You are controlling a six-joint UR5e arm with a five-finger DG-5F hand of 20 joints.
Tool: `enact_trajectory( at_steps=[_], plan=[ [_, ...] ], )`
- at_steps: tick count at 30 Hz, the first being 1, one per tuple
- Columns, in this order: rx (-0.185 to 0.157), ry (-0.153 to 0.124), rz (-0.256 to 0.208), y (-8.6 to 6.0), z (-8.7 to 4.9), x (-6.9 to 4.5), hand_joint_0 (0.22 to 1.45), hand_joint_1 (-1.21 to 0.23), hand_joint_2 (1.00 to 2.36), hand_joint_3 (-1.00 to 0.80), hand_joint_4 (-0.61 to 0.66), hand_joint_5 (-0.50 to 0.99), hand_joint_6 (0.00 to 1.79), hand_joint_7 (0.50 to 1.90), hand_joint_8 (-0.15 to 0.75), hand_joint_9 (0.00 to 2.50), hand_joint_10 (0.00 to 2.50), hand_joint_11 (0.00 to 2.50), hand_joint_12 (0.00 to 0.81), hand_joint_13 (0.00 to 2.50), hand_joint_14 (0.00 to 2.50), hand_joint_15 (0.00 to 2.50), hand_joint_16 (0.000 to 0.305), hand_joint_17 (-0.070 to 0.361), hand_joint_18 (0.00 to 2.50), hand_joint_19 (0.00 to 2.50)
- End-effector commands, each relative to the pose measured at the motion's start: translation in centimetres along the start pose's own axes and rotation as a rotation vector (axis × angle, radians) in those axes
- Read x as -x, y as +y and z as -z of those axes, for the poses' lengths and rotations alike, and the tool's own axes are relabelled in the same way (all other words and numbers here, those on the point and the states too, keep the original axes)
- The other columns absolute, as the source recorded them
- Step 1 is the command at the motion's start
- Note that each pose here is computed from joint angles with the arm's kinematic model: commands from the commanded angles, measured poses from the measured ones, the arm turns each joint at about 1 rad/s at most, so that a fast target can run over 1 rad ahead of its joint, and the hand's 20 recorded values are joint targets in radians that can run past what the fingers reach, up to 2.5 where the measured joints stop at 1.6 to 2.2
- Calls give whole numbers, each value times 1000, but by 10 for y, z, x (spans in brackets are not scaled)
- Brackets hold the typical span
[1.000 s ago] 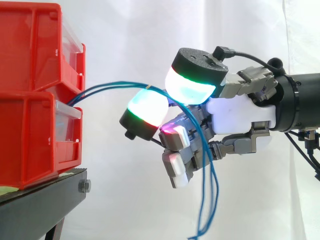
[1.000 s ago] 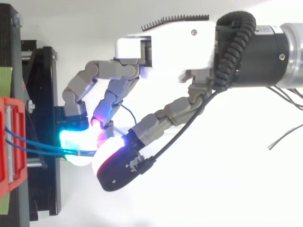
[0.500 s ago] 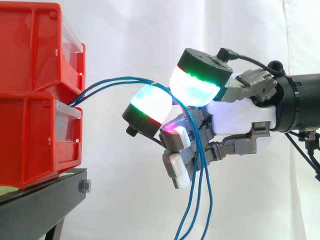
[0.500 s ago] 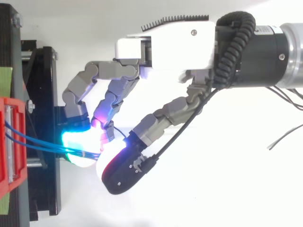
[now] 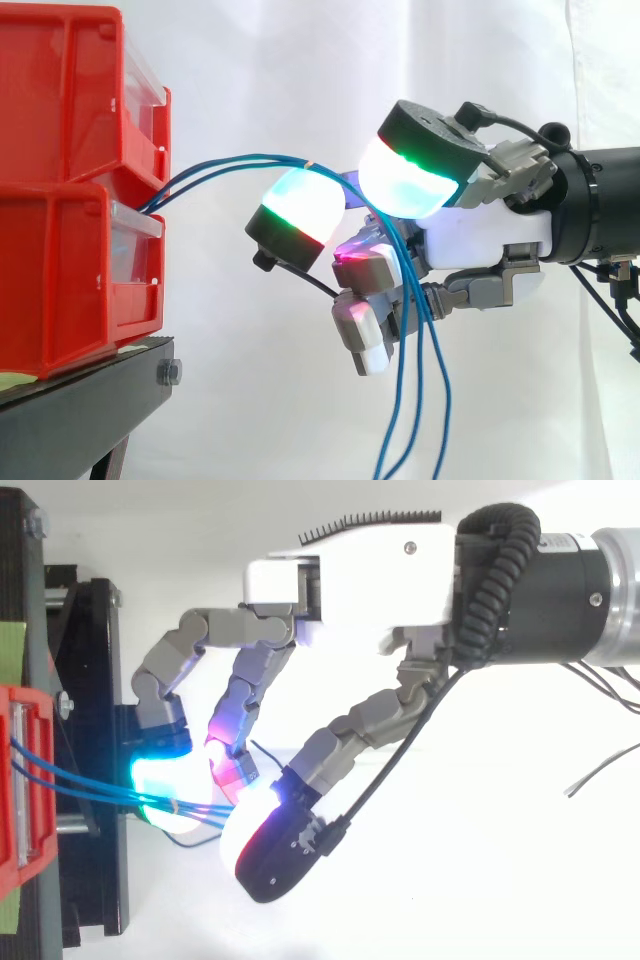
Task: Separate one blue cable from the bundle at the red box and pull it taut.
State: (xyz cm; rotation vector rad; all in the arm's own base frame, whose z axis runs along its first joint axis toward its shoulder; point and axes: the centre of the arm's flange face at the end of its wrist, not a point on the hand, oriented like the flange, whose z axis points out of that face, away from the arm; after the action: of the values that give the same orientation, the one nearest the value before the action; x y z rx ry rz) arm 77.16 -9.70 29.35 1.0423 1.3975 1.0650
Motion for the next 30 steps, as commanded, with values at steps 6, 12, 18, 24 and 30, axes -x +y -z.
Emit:
enact_trajectory(
  at_steps=[6,12,18,24,30],
  plan=[
    [1,0,-3,0,0,0,516,-841,1000,-500,-65,-66,868,856,222,1177,28,863,277,1025,26,680,35,78,806,637],
    [0,0,-3,0,0,0,557,-719,1000,-500,-145,-61,836,924,205,1203,31,915,267,1023,26,690,33,74,790,667],
    [0,0,-3,0,0,0,605,-797,1007,-432,-146,-79,842,1026,219,1182,32,932,271,1012,28,711,33,75,763,692],
    [-2,0,-3,0,0,0,691,-917,1018,-280,-172,-123,920,1025,227,1115,30,960,275,985,27,700,34,76,767,677],
    [-2,0,-3,0,0,0,821,-952,1008,-422,-265,-146,957,1079,208,1075,30,968,269,962,26,693,32,72,741,670]
  ],
)
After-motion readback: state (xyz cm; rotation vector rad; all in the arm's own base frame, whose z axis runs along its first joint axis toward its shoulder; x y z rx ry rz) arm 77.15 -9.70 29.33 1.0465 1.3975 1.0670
